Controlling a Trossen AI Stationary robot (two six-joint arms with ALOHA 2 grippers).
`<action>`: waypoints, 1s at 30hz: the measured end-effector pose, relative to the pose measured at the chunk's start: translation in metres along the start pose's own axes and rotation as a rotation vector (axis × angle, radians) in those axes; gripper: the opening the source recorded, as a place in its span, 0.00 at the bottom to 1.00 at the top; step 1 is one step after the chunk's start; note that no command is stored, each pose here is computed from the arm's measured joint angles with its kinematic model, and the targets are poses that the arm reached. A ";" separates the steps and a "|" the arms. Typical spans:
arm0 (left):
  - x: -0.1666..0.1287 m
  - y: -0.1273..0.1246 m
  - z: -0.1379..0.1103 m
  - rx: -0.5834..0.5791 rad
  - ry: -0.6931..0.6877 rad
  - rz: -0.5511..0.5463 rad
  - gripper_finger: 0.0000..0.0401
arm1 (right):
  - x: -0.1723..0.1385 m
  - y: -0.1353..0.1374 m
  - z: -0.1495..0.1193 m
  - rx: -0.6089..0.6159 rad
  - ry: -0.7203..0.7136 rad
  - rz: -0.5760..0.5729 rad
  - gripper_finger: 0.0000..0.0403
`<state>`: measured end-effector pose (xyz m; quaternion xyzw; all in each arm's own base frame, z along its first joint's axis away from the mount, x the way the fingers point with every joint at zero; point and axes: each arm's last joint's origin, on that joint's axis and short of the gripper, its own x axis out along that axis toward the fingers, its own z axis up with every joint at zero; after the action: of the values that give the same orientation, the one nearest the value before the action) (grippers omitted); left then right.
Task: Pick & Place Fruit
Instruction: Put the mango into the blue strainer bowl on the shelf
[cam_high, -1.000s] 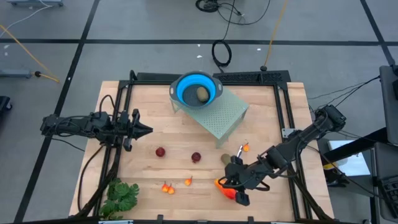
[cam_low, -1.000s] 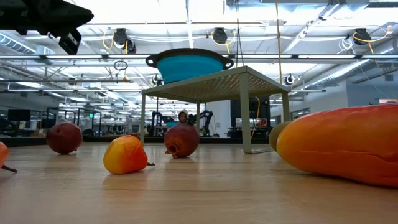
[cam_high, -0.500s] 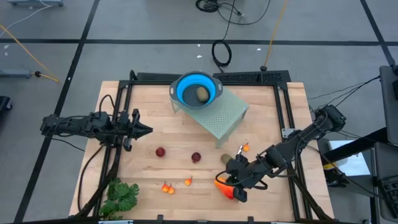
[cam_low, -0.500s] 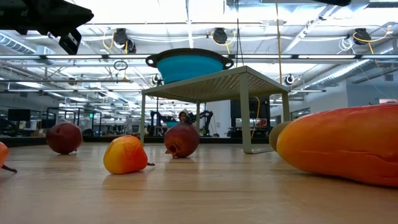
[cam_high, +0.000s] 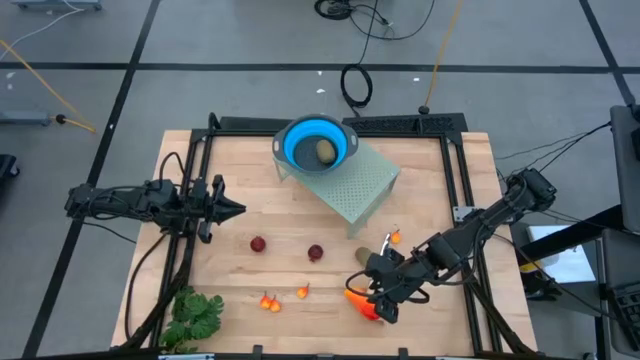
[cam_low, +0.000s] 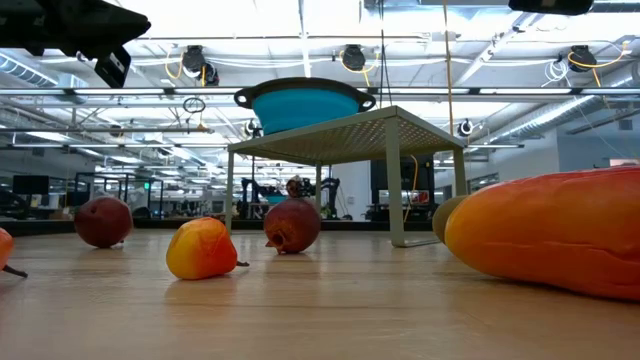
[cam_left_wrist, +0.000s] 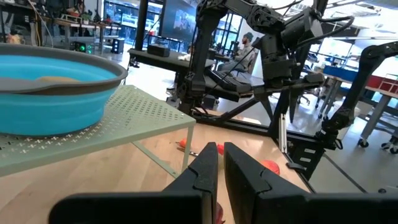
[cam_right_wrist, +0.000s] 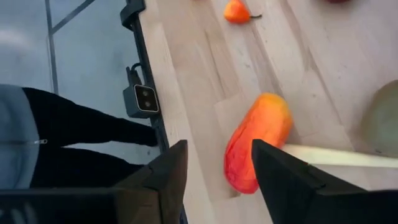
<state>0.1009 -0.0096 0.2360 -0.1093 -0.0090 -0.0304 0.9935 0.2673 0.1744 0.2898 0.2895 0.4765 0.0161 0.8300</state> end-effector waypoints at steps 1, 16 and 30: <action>0.000 0.000 0.000 0.000 0.000 0.000 0.06 | 0.000 0.000 0.000 0.000 0.000 0.000 0.44; 0.000 0.000 0.000 0.000 -0.003 0.000 0.06 | 0.000 0.002 0.001 -0.001 -0.012 0.017 0.44; 0.000 0.000 0.000 -0.005 -0.003 -0.001 0.06 | 0.000 0.002 0.001 0.038 -0.012 0.019 0.45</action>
<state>0.1009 -0.0096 0.2363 -0.1119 -0.0107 -0.0305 0.9932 0.2687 0.1752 0.2912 0.3097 0.4691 0.0130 0.8269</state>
